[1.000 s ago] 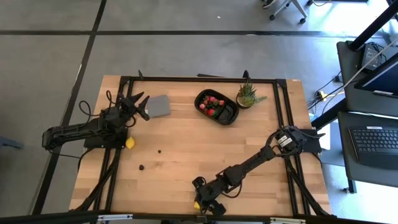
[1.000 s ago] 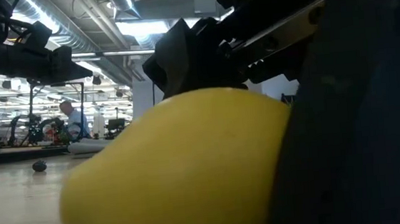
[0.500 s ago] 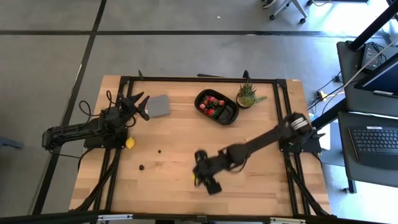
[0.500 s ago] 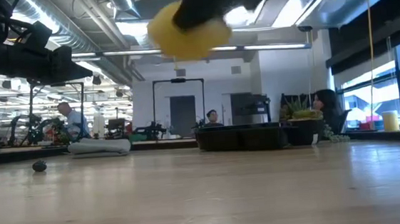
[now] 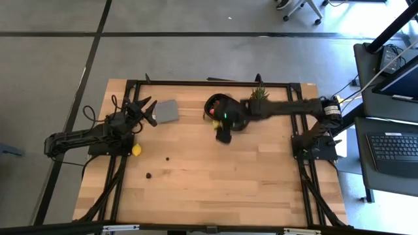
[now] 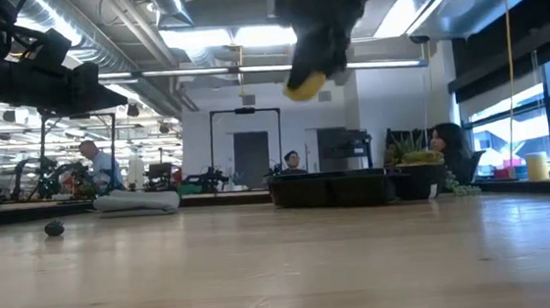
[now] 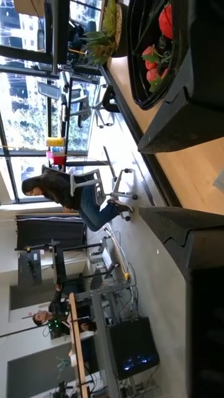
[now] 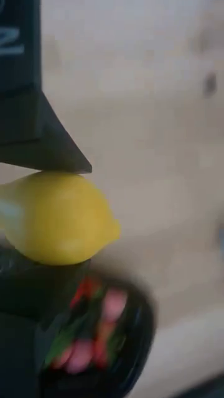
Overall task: Pick and placing Produce into tupperware
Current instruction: Put the bottom lemon into the black bin, then put the blueberry into the black bin
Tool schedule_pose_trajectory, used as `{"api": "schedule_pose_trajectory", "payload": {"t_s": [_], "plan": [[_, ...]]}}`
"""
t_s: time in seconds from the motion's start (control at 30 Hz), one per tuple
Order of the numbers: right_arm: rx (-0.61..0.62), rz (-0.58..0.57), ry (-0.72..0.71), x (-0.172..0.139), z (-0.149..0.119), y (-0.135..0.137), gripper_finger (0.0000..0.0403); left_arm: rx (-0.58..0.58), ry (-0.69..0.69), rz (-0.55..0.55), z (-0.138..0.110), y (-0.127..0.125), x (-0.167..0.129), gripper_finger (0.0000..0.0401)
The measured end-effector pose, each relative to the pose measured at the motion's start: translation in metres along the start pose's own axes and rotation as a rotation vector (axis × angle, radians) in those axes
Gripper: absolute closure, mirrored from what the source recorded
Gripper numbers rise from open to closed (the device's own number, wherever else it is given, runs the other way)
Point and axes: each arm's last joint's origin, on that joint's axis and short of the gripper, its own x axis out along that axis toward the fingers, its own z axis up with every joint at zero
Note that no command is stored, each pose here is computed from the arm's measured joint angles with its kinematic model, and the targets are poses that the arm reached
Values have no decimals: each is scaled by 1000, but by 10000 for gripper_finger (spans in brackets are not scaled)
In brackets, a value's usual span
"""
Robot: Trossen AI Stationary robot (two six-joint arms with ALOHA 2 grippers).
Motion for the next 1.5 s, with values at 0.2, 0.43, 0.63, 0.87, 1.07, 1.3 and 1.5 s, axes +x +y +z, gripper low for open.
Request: {"api": "schedule_pose_trajectory", "payload": {"t_s": [0.2, 0.43, 0.63, 0.87, 1.07, 1.3, 1.5], "plan": [[161, -119, 118, 6, -7, -71, 187, -1, -2, 0, 0, 0, 0, 261], [250, -122, 252, 13, -30, -99, 191, 6, 7, -1, -1, 0, 0, 261], [285, -122, 340, 39, -67, -99, 184, 7, 7, -1, -1, 0, 0, 261], [276, -120, 262, 60, -85, -101, 175, 3, 3, 0, 0, 0, 0, 261], [239, -117, 267, 61, -88, -101, 177, -2, -2, 0, 0, 0, 0, 261], [222, -114, 276, 61, -89, -101, 166, -1, -2, 0, 0, 0, 0, 261], [221, -113, 276, 61, -89, -101, 137, -1, -2, 0, 0, 0, 0, 261]]}}
